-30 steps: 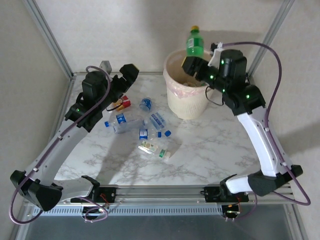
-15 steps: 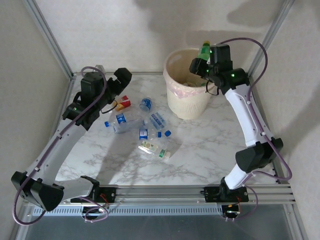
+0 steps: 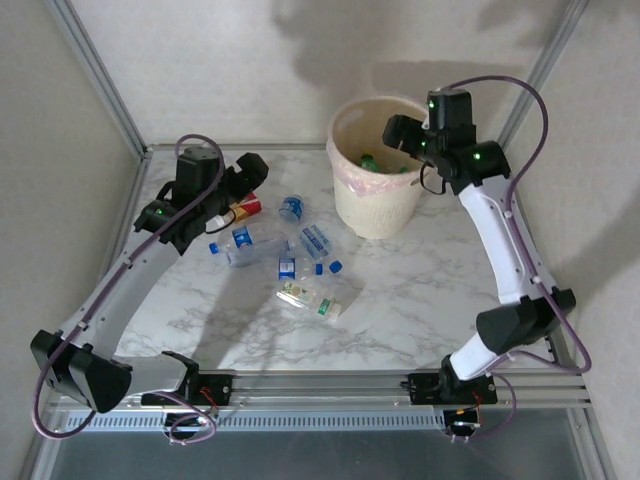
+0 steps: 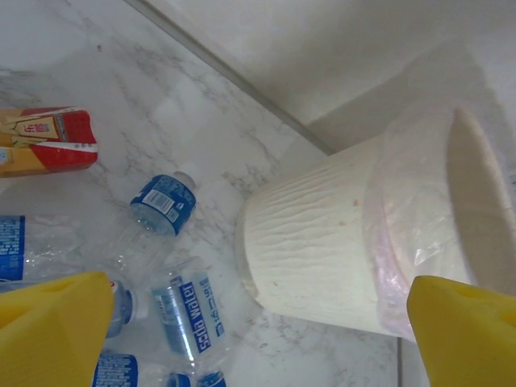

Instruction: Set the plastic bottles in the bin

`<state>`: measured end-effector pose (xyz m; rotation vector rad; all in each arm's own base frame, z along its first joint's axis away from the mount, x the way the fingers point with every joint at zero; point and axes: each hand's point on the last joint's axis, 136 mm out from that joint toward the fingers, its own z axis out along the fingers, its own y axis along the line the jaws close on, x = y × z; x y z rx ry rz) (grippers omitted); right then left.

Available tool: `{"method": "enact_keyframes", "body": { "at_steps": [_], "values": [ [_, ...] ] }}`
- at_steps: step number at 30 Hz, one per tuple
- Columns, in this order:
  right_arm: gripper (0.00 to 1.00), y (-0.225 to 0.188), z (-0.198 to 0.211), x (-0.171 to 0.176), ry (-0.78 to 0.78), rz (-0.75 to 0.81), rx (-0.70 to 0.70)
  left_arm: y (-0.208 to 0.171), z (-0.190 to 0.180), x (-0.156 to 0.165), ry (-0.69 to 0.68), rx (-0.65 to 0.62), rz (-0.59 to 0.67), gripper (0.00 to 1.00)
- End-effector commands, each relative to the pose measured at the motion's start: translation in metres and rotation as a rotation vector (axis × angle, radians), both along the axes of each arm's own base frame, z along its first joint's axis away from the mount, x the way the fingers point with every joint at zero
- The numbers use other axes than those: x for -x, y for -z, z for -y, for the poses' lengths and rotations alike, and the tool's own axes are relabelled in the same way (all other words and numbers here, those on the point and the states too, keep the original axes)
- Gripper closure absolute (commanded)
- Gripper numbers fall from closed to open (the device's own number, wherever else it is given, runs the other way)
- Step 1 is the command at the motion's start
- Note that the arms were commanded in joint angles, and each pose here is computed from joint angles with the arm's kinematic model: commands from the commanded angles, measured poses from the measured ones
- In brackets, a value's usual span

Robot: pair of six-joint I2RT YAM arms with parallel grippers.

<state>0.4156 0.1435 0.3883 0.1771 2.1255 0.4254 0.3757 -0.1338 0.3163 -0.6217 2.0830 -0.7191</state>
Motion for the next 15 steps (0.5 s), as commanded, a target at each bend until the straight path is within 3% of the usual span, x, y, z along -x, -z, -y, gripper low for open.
{"method": "enact_keyframes", "body": {
  "at_steps": [1, 7, 15],
  "values": [
    [0.16, -0.034, -0.026, 0.041, -0.109, 0.099, -0.041, 0.021, -0.009, 0.002, -0.006, -0.088, -0.057, 0.09],
    [0.17, -0.017, -0.082, 0.104, -0.305, 0.115, -0.093, 0.053, -0.015, 0.006, -0.002, -0.155, -0.137, 0.15],
    [0.08, 0.084, -0.146, 0.166, -0.531, -0.067, 0.028, 0.076, -0.008, 0.007, 0.023, -0.14, -0.2, 0.18]
  ]
}}
